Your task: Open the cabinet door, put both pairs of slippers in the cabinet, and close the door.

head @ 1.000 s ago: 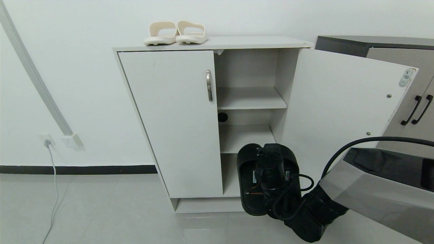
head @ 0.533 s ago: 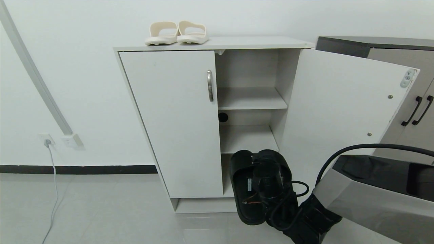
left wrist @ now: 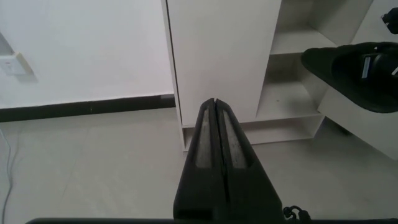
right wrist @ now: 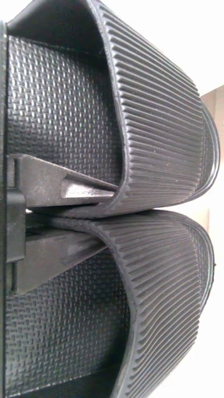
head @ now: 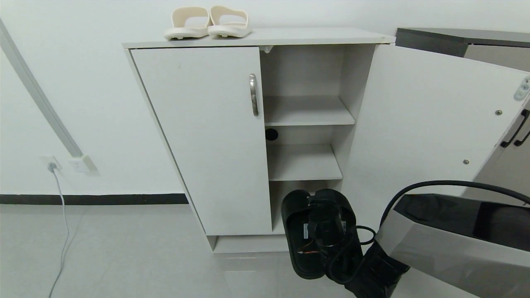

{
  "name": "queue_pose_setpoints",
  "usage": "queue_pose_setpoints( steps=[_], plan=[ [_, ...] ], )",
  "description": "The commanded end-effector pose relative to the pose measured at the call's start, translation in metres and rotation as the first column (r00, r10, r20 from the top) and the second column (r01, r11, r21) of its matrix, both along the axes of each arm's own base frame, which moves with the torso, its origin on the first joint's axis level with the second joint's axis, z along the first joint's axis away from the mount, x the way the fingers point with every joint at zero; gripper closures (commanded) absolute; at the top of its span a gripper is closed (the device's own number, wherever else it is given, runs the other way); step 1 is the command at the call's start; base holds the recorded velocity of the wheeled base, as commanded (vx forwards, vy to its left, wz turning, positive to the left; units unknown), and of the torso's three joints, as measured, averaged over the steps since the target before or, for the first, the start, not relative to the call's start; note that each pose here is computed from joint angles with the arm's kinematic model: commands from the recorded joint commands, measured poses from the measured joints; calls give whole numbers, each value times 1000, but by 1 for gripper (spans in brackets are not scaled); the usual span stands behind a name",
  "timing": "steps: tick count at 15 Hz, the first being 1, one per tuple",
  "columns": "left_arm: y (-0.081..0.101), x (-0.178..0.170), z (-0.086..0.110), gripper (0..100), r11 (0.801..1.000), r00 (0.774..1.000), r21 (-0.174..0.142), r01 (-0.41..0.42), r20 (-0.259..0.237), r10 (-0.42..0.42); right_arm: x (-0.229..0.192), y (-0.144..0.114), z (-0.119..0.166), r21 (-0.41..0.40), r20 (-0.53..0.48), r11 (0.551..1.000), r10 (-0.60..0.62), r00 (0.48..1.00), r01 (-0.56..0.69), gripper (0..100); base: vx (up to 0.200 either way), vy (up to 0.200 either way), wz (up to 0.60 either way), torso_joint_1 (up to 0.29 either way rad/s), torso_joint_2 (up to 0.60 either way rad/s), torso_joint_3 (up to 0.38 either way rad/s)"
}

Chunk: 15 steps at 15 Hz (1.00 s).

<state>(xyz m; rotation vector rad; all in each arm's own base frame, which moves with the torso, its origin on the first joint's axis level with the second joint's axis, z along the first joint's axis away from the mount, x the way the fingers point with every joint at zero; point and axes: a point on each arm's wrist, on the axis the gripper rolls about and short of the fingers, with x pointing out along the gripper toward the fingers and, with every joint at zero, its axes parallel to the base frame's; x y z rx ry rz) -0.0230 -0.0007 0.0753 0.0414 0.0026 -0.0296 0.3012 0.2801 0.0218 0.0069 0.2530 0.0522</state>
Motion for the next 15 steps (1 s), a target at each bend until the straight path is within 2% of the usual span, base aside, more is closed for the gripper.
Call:
queue_pose_setpoints(
  steps=[1, 4, 7, 11, 15],
  plan=[
    [0, 0, 0, 100, 1000, 1000, 0, 0, -1, 0, 0, 0, -4, -7, -7, 1000, -1, 1000, 1, 100, 0, 0, 0, 0, 0, 0],
    [0, 0, 0, 100, 1000, 1000, 0, 0, -1, 0, 0, 1, -13, -10, -10, 1000, -1, 1000, 1, 100, 0, 0, 0, 0, 0, 0],
    [0, 0, 0, 100, 1000, 1000, 0, 0, -1, 0, 4, 3, -33, -15, -5, 1000, -2, 1000, 2, 100, 0, 0, 0, 0, 0, 0],
    [0, 0, 0, 100, 1000, 1000, 0, 0, -1, 0, 4, 4, -24, 6, 16, 1000, 0, 1000, 0, 100, 0, 0, 0, 0, 0, 0],
    [0, 0, 0, 100, 1000, 1000, 0, 0, -1, 0, 4, 4, -24, 5, 14, 1000, 0, 1000, 0, 100, 0, 0, 0, 4, 0, -138]
  ],
)
